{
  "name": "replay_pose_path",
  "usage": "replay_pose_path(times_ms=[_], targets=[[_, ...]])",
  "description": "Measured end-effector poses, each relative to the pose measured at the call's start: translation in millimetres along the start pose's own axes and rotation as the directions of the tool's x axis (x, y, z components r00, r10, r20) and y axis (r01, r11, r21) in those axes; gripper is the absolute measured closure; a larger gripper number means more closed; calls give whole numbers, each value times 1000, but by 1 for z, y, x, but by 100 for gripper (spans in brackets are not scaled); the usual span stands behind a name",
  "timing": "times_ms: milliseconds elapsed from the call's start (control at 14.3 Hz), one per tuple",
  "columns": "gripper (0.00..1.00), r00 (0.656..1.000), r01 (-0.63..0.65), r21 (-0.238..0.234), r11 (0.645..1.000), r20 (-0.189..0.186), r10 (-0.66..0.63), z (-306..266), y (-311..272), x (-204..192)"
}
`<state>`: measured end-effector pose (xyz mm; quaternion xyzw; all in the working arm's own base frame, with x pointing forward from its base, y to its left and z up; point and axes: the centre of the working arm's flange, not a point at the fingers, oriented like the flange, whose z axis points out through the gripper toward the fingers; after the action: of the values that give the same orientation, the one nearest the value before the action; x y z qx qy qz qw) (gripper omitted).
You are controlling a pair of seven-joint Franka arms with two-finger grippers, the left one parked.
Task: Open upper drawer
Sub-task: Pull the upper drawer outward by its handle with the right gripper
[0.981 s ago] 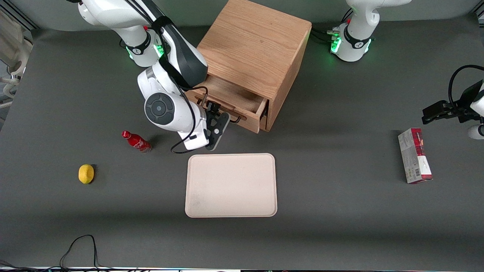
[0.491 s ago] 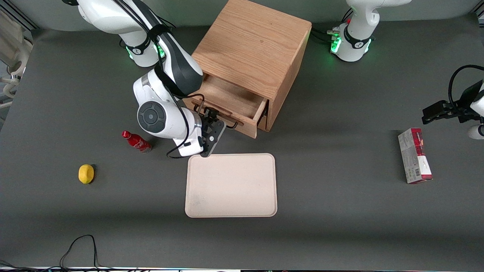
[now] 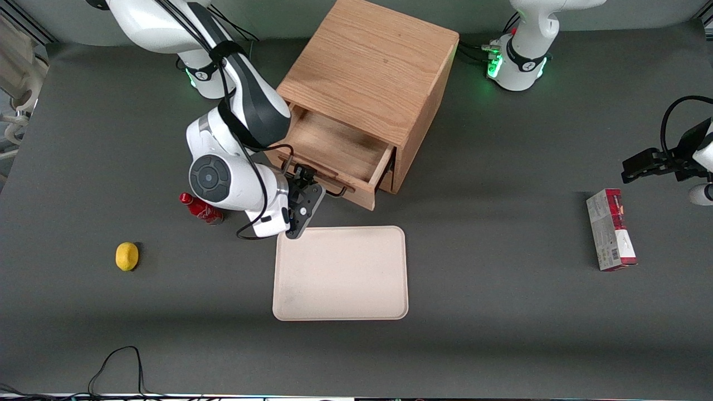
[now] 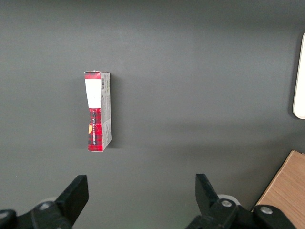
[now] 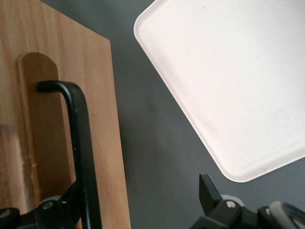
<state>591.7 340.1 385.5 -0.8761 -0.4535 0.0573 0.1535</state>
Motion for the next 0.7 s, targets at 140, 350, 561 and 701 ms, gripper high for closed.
replay_pose_path(times_ms=[140,350,561,701], targets=[[0,1000,-7,-3,1000,-9,7,-5,8,-3],[0,1000,-11,-3,1000,-11,11,-6,12,-4],[0,1000,-11,-6,1000,-17,11,-7,15,-1],[0,1000,-14,-13,1000,-28,14,-9,18,0]])
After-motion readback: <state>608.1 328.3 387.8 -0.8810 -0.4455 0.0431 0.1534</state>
